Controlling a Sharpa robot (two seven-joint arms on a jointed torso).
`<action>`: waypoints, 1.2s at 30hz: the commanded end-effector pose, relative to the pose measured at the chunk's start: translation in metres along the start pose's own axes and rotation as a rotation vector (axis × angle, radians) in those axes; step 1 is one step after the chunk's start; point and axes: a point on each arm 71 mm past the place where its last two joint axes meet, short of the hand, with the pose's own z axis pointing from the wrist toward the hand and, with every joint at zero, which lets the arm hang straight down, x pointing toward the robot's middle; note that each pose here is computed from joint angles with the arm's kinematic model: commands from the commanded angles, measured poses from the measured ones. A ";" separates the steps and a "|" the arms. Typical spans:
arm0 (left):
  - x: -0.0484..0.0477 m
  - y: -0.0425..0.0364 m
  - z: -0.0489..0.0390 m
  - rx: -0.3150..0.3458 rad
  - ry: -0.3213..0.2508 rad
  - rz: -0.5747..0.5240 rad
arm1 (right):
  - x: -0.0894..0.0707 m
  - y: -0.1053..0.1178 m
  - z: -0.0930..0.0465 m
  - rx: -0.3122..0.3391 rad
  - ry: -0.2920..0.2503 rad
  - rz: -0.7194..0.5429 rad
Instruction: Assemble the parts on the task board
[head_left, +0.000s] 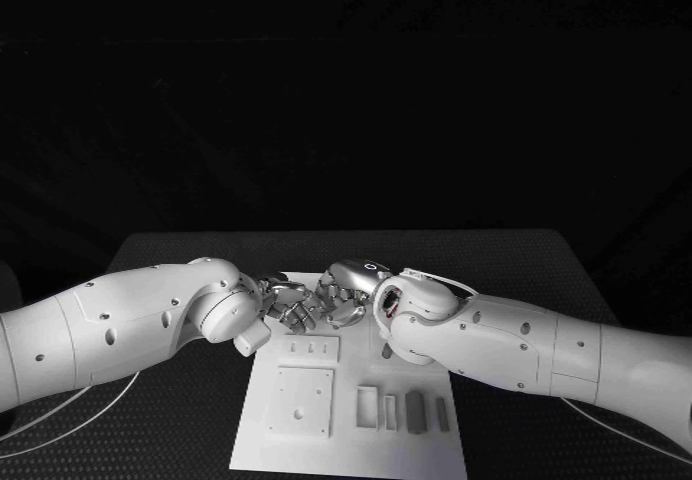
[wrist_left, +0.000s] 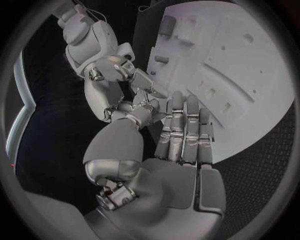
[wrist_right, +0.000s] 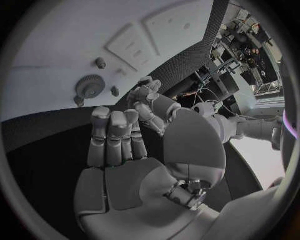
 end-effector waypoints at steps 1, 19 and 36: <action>-0.0037 0.0004 -0.0003 0.007 -0.027 0.006 | 0.002 -0.004 -0.001 0.006 0.026 0.007; -0.0065 0.0033 -0.0013 0.004 -0.019 0.016 | 0.000 -0.014 -0.001 0.025 0.023 0.044; -0.0141 0.0046 -0.0019 0.007 -0.081 0.133 | -0.008 -0.035 -0.009 0.065 -0.048 0.070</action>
